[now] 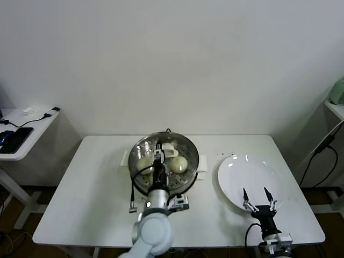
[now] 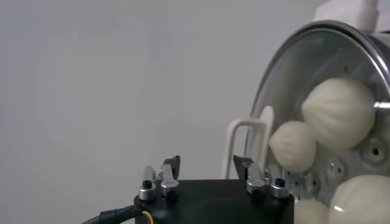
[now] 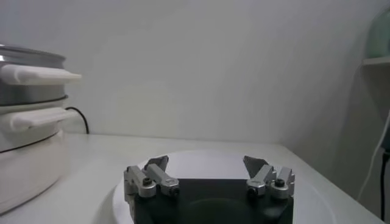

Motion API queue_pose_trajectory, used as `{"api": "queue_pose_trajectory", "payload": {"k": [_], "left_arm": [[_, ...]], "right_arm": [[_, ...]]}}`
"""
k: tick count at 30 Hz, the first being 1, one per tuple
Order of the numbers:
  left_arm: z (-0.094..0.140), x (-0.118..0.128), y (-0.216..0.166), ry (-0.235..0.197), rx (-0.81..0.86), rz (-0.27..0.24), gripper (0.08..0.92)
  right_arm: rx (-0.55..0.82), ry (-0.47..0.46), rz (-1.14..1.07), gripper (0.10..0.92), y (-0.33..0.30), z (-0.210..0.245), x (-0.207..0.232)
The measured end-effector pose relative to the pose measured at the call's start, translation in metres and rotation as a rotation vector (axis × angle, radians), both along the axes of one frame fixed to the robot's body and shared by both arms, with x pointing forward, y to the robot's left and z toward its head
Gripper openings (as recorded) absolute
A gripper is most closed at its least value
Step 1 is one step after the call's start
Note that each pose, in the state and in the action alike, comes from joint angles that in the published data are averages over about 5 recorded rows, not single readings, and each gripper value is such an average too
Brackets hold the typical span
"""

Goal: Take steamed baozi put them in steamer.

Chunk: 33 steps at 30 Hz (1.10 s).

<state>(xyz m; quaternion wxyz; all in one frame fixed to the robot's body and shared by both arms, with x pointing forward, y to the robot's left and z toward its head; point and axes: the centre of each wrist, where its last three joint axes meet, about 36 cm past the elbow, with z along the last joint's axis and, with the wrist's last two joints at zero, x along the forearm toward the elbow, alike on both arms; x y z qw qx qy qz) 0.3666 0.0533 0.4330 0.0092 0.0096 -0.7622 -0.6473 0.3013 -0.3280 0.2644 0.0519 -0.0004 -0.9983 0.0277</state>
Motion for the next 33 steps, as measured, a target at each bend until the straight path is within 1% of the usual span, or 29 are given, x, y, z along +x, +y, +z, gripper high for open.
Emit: {"api": "queue_pose_trajectory", "payload": {"k": [6, 10, 14, 18, 22, 26, 30, 33], "left_arm": [[0.016, -0.016, 0.017, -0.004, -0.137, -0.056, 0.77], [0.026, -0.023, 0.034, 0.002, -0.272, -0.088, 0.818], [0.034, -0.021, 0.062, 0.011, -0.446, -0.08, 0.822], [0.034, -0.015, 0.106, 0.027, -0.633, -0.037, 0.823], [0.024, -0.012, 0.159, 0.04, -0.806, 0.007, 0.823], [0.004, -0.016, 0.205, 0.063, -0.985, 0.033, 0.823], [-0.021, -0.023, 0.235, 0.07, -1.141, 0.05, 0.823], [-0.043, -0.029, 0.249, 0.072, -1.22, 0.063, 0.823]], "right_arm": [[0.011, 0.009, 0.013, 0.823, 0.005, -0.001, 0.005], [0.018, 0.007, 0.02, 0.823, 0.008, 0.0, 0.008], [0.024, -0.001, 0.024, 0.823, 0.01, 0.002, 0.009], [0.024, -0.016, 0.02, 0.823, 0.009, 0.005, 0.008], [0.024, -0.031, 0.015, 0.823, 0.008, 0.008, 0.007], [0.027, -0.044, 0.012, 0.823, 0.008, 0.009, 0.006], [0.032, -0.049, 0.006, 0.823, 0.009, 0.009, 0.004], [0.04, -0.047, -0.002, 0.823, 0.01, 0.009, 0.002]]}}
